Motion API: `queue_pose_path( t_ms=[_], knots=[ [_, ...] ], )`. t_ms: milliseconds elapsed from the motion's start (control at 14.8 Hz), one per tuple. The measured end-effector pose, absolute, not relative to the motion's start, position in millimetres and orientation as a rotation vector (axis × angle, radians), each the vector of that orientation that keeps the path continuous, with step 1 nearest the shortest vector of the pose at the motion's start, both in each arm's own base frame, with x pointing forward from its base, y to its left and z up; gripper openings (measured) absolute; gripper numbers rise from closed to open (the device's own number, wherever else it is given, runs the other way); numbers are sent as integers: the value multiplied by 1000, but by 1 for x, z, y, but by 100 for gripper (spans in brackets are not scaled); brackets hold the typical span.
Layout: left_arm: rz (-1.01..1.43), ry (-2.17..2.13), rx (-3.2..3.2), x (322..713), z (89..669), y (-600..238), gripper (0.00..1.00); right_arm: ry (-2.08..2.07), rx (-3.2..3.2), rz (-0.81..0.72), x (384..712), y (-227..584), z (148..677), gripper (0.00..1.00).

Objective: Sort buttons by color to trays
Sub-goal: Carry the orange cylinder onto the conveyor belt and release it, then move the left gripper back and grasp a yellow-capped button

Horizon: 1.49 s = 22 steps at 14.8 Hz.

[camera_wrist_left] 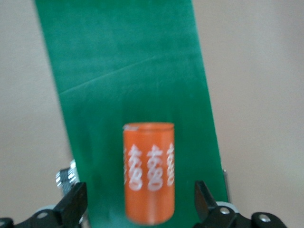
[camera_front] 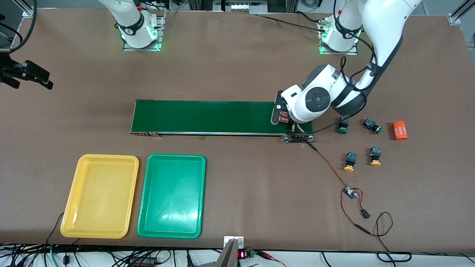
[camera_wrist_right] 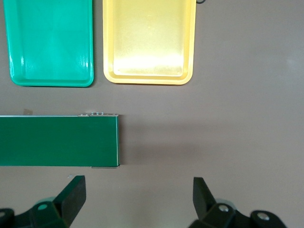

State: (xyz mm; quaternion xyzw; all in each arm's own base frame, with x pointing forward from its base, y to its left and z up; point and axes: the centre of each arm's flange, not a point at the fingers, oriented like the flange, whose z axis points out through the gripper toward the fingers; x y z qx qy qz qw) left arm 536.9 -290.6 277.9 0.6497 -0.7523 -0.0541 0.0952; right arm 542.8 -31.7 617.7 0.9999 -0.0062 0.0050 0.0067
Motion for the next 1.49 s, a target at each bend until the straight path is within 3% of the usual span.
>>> queue_pose_path(
  t_ms=[610, 1084, 1490],
  knots=[
    [-116, -1403, 2688, 602, 339, -172, 100, -21, 3128, 15, 543, -32, 617, 100],
    [-169, -572, 3034, 619, 327, -106, 100, -14, 3127, 35, 544, -30, 618, 100],
    [-211, -252, 3090, 658, 302, -23, 100, -9, 3127, 33, 544, -28, 618, 100]
  ],
)
